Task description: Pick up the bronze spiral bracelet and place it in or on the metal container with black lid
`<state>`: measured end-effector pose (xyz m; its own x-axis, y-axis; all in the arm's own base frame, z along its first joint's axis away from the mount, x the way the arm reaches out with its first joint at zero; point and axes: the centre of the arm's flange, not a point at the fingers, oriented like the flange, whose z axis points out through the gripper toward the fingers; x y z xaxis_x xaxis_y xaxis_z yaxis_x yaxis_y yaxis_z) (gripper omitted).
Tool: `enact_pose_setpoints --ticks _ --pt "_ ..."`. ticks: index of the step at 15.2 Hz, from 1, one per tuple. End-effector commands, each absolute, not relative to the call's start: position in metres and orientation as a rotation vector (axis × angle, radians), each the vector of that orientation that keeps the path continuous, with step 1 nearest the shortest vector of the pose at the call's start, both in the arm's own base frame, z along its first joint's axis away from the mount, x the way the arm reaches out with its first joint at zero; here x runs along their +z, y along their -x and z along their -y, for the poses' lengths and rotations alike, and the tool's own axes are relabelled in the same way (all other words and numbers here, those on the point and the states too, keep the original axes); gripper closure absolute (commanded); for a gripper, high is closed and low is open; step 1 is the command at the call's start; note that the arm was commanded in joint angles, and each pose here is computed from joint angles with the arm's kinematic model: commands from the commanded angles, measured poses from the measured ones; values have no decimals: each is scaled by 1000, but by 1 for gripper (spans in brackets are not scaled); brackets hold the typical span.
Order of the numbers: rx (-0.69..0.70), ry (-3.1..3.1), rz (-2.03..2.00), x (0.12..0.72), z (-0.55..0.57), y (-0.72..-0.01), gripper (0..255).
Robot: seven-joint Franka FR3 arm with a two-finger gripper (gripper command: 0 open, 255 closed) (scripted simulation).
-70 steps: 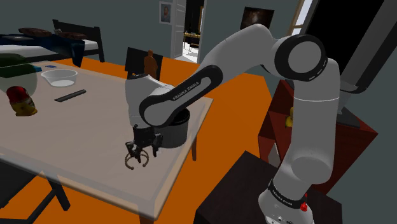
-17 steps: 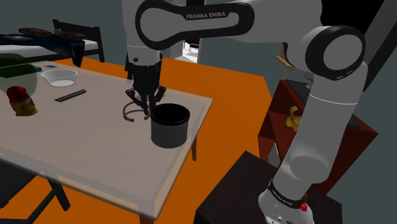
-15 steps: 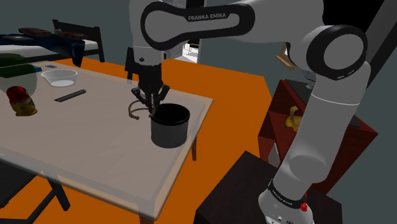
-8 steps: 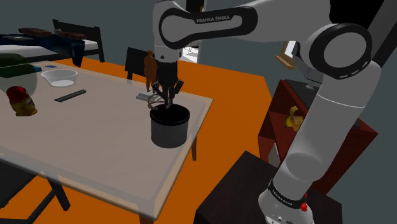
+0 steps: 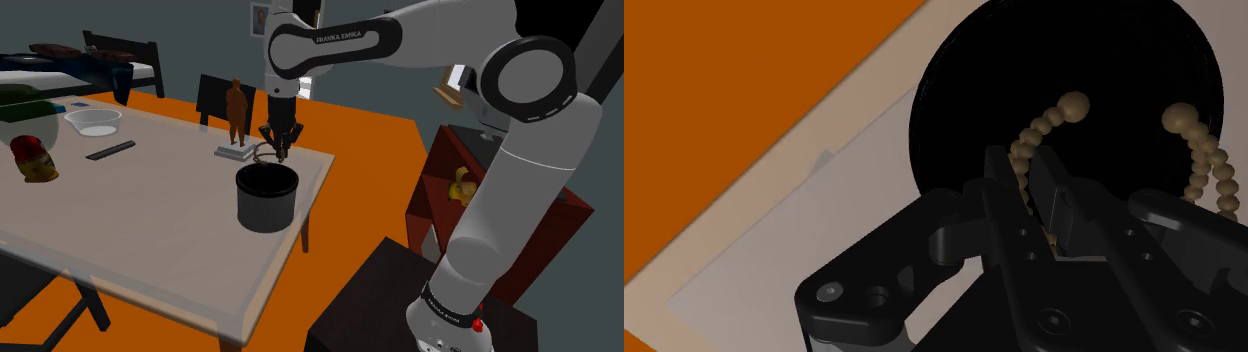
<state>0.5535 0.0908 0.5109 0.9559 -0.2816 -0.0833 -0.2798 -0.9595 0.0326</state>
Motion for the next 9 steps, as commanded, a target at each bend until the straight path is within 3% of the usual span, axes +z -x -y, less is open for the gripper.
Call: enact_pose_setpoints --ticks 1,9 --pt "-136 -3087 442 500 -89 -553 255" --pt "-136 -3087 442 458 -89 -553 255"
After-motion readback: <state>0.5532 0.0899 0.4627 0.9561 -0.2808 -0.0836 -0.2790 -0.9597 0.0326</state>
